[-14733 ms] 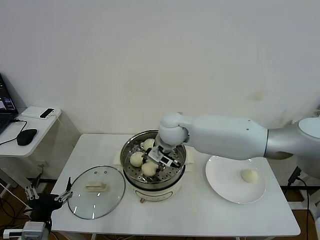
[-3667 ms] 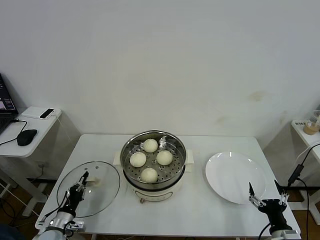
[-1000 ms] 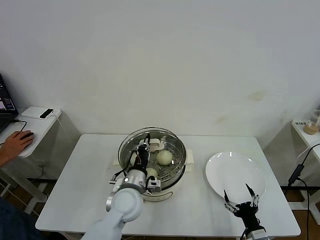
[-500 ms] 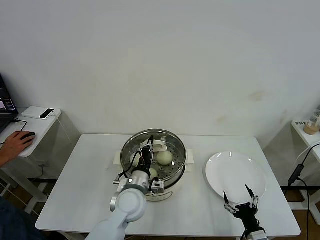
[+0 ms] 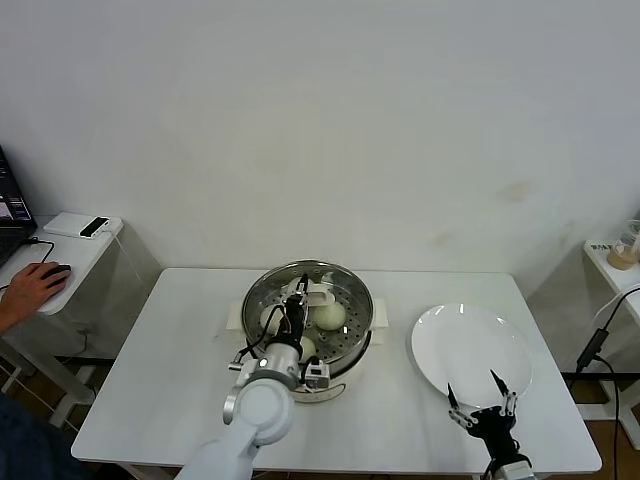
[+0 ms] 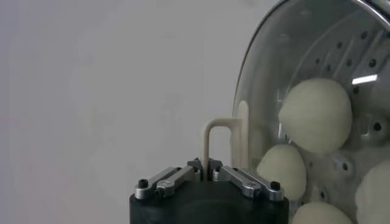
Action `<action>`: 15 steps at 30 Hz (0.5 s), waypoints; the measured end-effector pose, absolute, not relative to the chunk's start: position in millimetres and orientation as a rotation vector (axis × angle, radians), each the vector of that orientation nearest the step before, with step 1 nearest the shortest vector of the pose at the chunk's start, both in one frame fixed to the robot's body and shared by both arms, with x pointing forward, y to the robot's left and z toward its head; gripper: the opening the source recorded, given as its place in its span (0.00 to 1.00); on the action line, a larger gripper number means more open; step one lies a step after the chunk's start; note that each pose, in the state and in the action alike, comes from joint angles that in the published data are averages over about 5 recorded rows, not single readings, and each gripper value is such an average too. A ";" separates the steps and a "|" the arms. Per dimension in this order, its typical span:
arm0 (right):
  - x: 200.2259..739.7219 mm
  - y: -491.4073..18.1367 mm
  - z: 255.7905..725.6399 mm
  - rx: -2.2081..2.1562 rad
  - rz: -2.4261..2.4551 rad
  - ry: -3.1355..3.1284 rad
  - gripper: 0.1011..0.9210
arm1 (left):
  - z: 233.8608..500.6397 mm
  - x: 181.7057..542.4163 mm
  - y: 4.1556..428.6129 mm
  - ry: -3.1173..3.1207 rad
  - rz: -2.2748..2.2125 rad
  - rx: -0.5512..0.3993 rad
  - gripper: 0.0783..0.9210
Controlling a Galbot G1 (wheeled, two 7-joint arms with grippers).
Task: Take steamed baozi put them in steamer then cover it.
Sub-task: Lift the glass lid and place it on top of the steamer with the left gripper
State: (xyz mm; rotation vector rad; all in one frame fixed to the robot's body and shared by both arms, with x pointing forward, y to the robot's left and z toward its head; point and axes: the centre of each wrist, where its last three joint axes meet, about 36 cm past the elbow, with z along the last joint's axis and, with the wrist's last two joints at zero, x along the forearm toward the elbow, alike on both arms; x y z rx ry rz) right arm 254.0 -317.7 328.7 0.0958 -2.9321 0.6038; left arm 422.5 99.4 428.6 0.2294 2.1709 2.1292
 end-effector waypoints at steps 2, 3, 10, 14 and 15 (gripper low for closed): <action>254.0 -317.6 328.6 0.098 0.605 -2.932 0.88 | 428.0 422.6 99.7 2.172 2.129 0.229 0.07; 254.0 -317.5 328.6 0.098 0.605 -2.931 0.88 | 427.8 422.5 99.7 2.174 2.128 0.228 0.07; 253.8 -316.1 328.5 0.103 0.609 -2.930 0.88 | 428.6 419.2 100.1 2.184 2.115 0.221 0.18; 253.5 -315.1 328.7 0.105 0.611 -2.929 0.88 | 429.9 415.5 103.4 2.182 2.115 0.217 0.32; 253.4 -314.9 328.8 0.105 0.612 -2.929 0.88 | 430.3 414.3 104.5 2.181 2.115 0.216 0.35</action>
